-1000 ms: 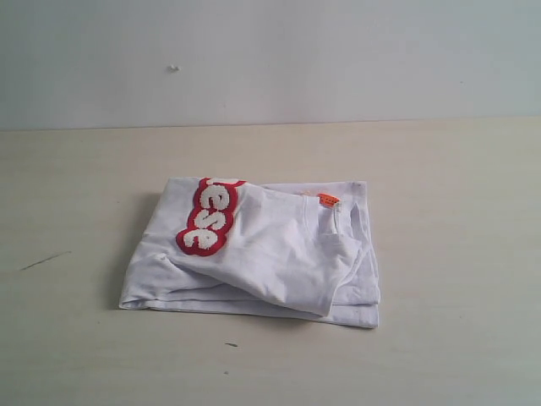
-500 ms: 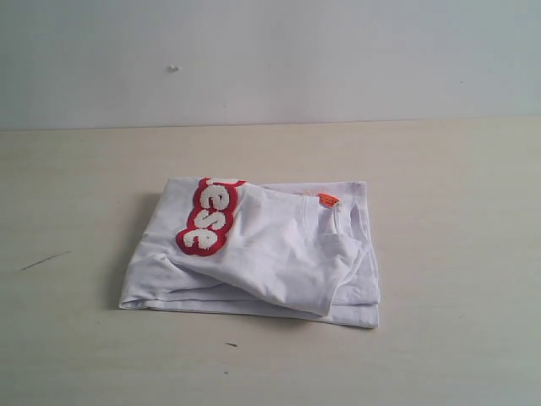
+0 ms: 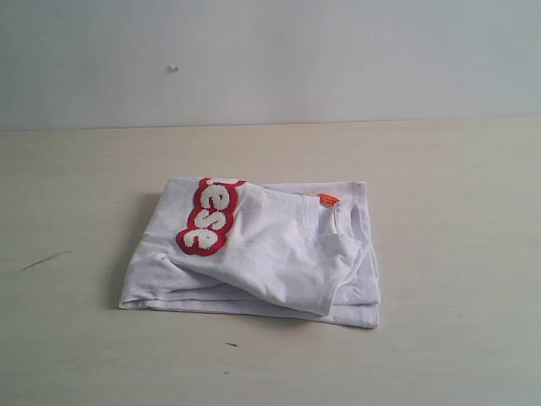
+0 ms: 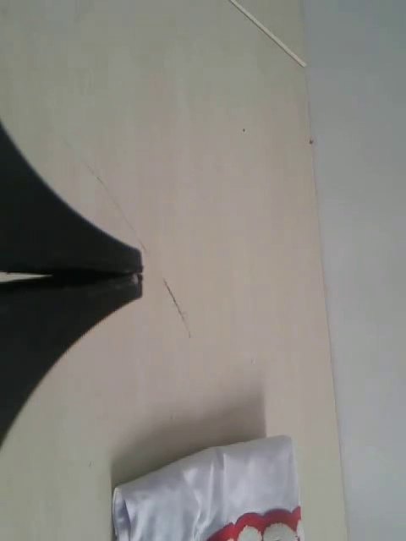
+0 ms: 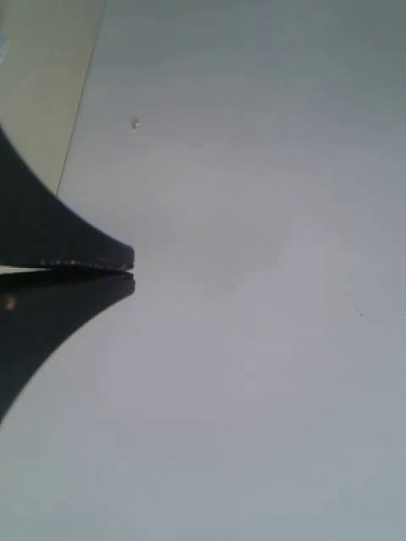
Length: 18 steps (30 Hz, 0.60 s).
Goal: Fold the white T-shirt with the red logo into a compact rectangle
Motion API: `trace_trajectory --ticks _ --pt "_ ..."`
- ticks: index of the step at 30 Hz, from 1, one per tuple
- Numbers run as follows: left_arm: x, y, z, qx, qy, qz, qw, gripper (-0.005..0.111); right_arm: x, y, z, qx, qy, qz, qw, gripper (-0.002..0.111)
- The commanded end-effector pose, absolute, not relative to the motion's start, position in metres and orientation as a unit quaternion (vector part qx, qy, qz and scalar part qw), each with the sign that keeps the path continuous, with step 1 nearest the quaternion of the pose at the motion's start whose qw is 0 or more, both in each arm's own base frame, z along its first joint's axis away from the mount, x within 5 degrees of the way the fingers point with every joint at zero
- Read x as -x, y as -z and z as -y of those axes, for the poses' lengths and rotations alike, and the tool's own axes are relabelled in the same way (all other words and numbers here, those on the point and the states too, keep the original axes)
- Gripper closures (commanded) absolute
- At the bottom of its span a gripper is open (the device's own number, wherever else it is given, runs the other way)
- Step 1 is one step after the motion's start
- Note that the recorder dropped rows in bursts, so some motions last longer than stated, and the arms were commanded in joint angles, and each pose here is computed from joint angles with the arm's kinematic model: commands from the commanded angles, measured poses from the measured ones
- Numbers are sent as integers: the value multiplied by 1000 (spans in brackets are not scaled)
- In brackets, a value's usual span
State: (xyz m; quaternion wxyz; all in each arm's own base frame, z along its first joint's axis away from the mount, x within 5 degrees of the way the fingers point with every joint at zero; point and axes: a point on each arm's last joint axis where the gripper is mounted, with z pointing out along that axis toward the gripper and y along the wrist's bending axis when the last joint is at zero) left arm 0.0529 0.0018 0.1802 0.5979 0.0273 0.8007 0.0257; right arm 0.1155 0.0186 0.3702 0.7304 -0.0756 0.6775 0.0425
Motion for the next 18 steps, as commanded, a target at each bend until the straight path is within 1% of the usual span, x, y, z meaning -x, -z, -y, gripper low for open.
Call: trace_trajectory --ticks 1,8,10,13,18 --pt "-53 -179 -2 -29 -28 -802 597 107 -115 -369 -18 75 -41 -676 732 108" --pt "-53 -179 -2 -29 -28 -802 597 107 -115 -369 -18 75 -41 -676 732 108" --pt "-53 -179 -2 -29 -28 -802 597 107 -114 -366 -20 86 -44 -688 720 108" --pt "-53 -179 -2 -29 -28 -802 597 107 -114 -353 -25 126 -45 -725 676 108" --pt "-53 -179 -2 -29 -28 -802 597 107 -109 -321 -20 105 -43 -753 649 108"
